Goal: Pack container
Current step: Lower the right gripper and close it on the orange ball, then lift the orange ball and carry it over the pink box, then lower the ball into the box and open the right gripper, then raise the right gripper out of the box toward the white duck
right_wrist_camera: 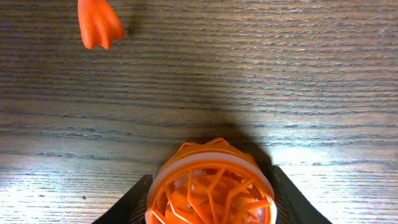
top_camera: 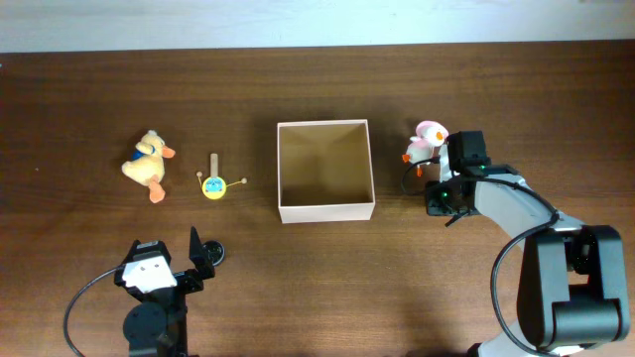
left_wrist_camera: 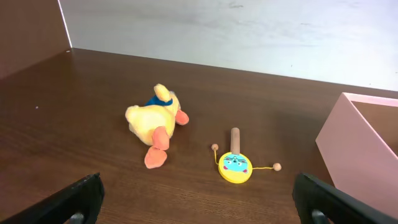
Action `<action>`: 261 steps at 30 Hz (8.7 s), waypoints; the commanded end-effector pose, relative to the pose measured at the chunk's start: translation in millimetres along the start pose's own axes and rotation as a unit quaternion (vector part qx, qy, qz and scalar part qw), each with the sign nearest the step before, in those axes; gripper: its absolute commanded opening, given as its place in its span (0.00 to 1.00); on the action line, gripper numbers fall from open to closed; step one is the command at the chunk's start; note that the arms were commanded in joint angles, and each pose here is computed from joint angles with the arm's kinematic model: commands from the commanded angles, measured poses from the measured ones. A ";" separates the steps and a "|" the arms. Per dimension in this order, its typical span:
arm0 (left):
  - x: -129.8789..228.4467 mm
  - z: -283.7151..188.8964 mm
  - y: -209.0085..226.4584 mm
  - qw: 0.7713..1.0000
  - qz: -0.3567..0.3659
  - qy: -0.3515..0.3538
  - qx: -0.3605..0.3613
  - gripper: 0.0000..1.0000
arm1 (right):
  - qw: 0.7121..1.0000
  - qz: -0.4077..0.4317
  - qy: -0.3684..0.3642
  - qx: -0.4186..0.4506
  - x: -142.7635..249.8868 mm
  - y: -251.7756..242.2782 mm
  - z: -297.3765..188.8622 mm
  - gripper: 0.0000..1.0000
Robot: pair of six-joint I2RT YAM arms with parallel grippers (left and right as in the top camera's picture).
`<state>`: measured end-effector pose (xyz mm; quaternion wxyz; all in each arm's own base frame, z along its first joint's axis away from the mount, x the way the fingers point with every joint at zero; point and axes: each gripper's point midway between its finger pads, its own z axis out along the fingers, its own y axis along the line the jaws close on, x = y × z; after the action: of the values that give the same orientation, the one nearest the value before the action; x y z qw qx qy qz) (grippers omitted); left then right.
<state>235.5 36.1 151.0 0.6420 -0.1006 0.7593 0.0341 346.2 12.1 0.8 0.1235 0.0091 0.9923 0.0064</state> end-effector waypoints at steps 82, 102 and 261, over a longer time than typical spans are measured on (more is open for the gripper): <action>0.7 0.0 -2.7 1.000 0.004 -0.002 0.007 0.99 | 0.977 -0.192 -0.091 -0.004 -117.4 207.2 -27.5 0.31; 0.7 0.0 -2.7 1.000 0.004 -0.002 0.007 0.99 | 0.979 -0.183 -0.092 0.001 -123.9 195.3 -25.2 0.56; 0.7 0.0 -2.7 1.000 0.005 -0.002 0.007 0.99 | 0.927 -0.366 0.019 -0.077 -38.1 282.4 -15.4 0.52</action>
<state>235.5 36.1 151.0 0.6420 -0.1006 0.7593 0.0341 378.0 291.7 27.7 0.0843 -0.3521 0.9305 0.0558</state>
